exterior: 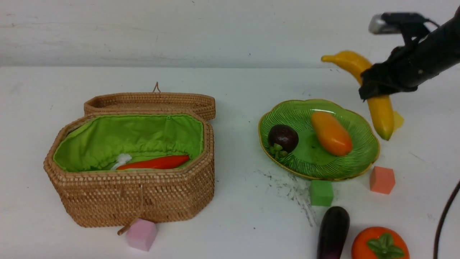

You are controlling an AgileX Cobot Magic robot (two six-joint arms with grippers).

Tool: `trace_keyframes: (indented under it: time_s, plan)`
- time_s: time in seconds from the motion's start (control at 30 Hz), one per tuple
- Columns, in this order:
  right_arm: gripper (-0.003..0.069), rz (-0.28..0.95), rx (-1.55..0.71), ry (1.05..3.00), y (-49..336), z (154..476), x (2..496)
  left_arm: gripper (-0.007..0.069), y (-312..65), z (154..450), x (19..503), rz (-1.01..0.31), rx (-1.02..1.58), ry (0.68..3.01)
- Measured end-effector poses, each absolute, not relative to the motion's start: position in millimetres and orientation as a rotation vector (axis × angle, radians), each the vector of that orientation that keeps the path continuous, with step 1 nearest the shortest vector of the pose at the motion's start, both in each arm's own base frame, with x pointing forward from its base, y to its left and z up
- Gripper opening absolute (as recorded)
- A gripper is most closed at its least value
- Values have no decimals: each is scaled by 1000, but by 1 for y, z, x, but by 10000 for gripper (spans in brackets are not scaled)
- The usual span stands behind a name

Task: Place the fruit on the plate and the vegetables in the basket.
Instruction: Use the right arm to grab a banana and put it into the right plate, then use the right arm to grab a tomato and put it into the left basket

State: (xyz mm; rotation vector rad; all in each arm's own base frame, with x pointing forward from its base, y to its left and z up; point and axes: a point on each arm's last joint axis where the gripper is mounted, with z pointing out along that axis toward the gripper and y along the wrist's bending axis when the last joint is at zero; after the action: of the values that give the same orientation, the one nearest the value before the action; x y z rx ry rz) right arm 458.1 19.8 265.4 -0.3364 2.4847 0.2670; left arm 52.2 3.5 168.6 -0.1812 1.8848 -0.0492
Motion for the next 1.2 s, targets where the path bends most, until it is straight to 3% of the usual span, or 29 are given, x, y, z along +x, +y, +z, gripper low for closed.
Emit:
trace_keyframes:
  time_s: [0.23,0.43,0.5,0.6,0.63,0.67,0.73,0.77,0.8,0.83,0.93,0.97,1.03,1.2]
  plan:
    - [319,285,-272,2564,25,212,478,238,3,169,52,-49,-181,1885]
    - [328,322,-70,2577,25,203,482,238,3,169,52,-49,-181,1885]
    - [356,331,-33,2580,25,204,483,238,3,169,52,-49,-181,1885]
    - [507,352,-2,2594,26,209,481,239,3,169,52,-49,-181,1885]
    - [517,354,-3,2595,26,211,481,238,3,169,52,-49,-181,1885]
    - [590,350,-21,2601,26,220,478,238,3,169,52,-49,-181,1885]
    - [654,330,-59,2598,25,241,472,238,3,169,52,-49,-181,1885]
    - [657,331,-60,2603,25,241,472,238,3,169,52,-49,-181,1885]
    - [675,314,-74,2593,24,261,465,238,3,169,52,-49,-181,1885]
    - [676,314,-76,2585,24,271,461,238,3,169,52,-49,-181,1885]
    - [657,323,-54,2491,22,341,427,238,3,169,52,-49,-181,1885]
    - [654,323,-54,2484,22,345,424,238,3,169,52,-49,-181,1885]
    - [624,320,-62,2355,22,401,390,238,3,169,52,-49,-181,1885]
    - [585,389,-94,2251,31,455,333,238,3,169,52,-49,-181,1885]
